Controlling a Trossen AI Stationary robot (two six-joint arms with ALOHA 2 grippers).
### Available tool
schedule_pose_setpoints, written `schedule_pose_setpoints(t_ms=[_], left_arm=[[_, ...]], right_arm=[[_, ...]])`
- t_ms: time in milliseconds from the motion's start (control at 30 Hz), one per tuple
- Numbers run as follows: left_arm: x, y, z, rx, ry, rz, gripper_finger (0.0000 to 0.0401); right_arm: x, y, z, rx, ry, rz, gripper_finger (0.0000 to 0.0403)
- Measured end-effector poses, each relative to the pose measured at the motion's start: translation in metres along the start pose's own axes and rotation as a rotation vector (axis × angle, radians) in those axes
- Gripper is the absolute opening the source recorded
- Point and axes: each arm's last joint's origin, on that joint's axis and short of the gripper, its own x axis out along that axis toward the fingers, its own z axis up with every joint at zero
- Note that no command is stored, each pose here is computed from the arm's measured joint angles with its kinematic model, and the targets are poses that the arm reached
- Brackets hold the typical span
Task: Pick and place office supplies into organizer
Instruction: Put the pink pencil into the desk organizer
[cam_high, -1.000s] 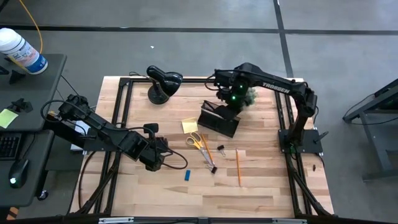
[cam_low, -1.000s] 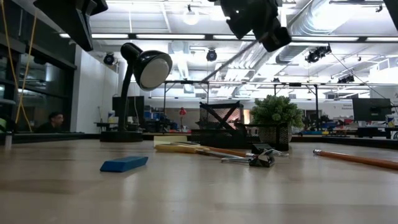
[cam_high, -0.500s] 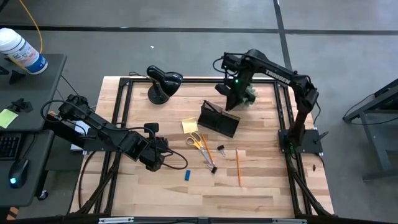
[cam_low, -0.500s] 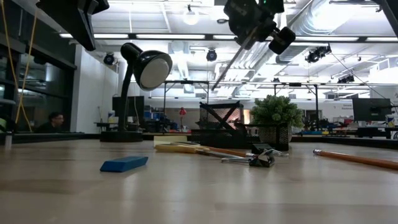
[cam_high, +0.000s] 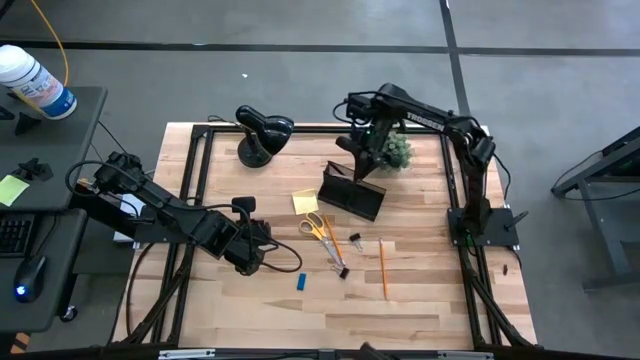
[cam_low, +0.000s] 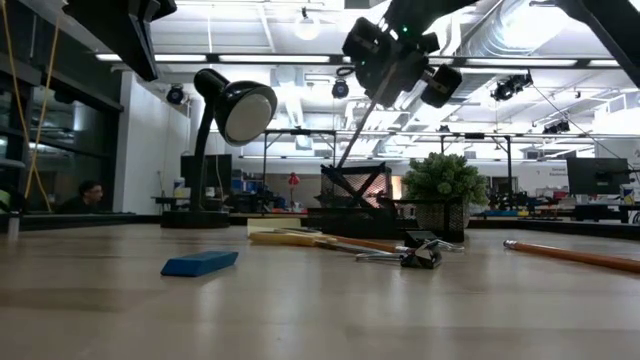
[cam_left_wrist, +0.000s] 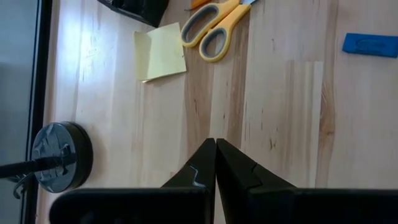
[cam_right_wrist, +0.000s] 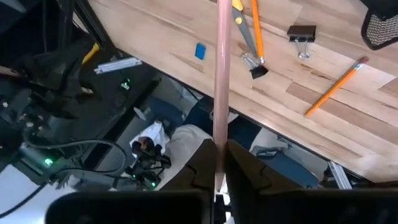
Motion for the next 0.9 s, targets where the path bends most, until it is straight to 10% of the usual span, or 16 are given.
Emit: schedule_pose_setpoints(t_ms=[900], left_arm=[[0.0,-0.001,0.002,-0.01,-0.018,0.001,0.0001]], right_arm=[[0.012,-0.018,0.055,-0.031,0.021,-0.044,0.0059]])
